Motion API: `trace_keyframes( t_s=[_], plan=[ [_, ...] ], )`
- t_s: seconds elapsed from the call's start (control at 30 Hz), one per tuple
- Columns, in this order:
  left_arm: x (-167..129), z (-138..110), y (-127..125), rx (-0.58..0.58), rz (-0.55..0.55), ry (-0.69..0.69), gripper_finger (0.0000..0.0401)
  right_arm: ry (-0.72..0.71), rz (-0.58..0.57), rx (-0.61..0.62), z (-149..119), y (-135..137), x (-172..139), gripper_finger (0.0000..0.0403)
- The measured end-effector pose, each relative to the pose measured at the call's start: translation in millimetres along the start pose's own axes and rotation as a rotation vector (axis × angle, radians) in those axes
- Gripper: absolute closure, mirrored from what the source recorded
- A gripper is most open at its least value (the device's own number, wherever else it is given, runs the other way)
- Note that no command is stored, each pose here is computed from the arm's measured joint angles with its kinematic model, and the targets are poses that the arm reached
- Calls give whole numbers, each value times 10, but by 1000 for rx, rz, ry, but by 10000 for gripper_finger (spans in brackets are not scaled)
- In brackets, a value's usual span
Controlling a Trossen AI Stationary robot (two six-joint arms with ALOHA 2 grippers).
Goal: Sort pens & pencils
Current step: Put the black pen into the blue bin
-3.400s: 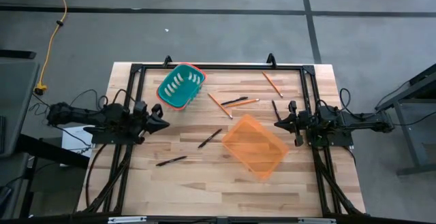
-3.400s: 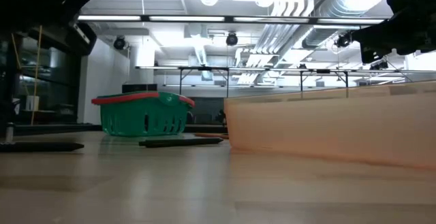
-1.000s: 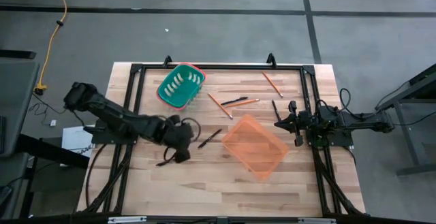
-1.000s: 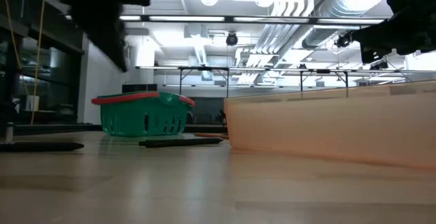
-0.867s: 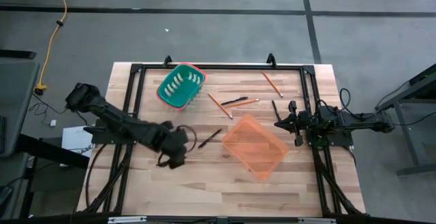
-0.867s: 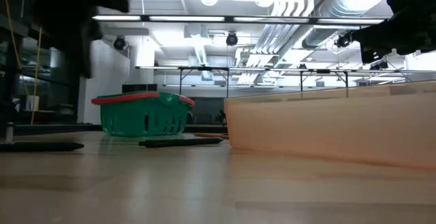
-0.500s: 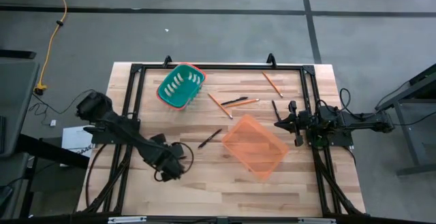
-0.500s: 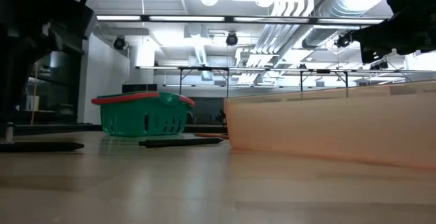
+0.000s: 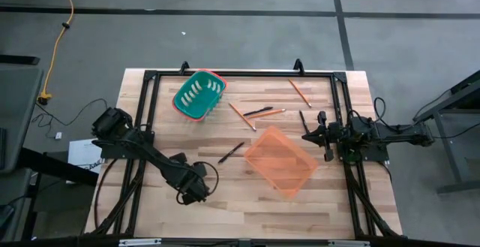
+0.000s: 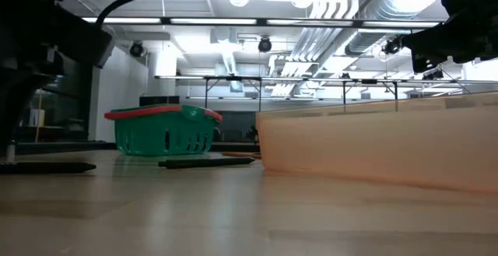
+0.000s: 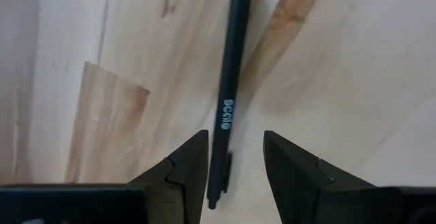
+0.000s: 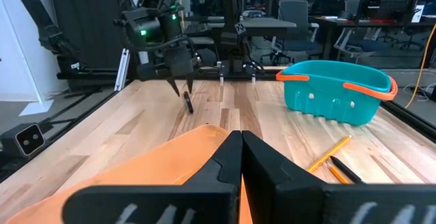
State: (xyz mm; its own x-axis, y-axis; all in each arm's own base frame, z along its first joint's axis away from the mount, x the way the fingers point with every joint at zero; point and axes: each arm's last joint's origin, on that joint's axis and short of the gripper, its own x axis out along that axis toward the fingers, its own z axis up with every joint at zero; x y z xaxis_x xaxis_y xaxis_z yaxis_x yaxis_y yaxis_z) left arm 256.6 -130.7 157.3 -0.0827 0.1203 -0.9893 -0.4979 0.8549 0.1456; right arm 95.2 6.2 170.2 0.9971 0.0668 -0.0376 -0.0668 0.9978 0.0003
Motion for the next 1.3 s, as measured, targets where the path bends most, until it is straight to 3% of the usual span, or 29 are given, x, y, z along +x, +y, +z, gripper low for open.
trace_keyframes(
  t_s=[0.4,0.77,1.3],
  plan=[
    [158,-19,12,-18,-31,-27,275,0,0,0,0,0,0,402],
    [254,-59,61,-15,-30,-22,353,1,0,0,-1,0,0,402],
    [267,-61,61,-16,-35,-22,392,1,0,0,-1,0,0,402]
  ],
)
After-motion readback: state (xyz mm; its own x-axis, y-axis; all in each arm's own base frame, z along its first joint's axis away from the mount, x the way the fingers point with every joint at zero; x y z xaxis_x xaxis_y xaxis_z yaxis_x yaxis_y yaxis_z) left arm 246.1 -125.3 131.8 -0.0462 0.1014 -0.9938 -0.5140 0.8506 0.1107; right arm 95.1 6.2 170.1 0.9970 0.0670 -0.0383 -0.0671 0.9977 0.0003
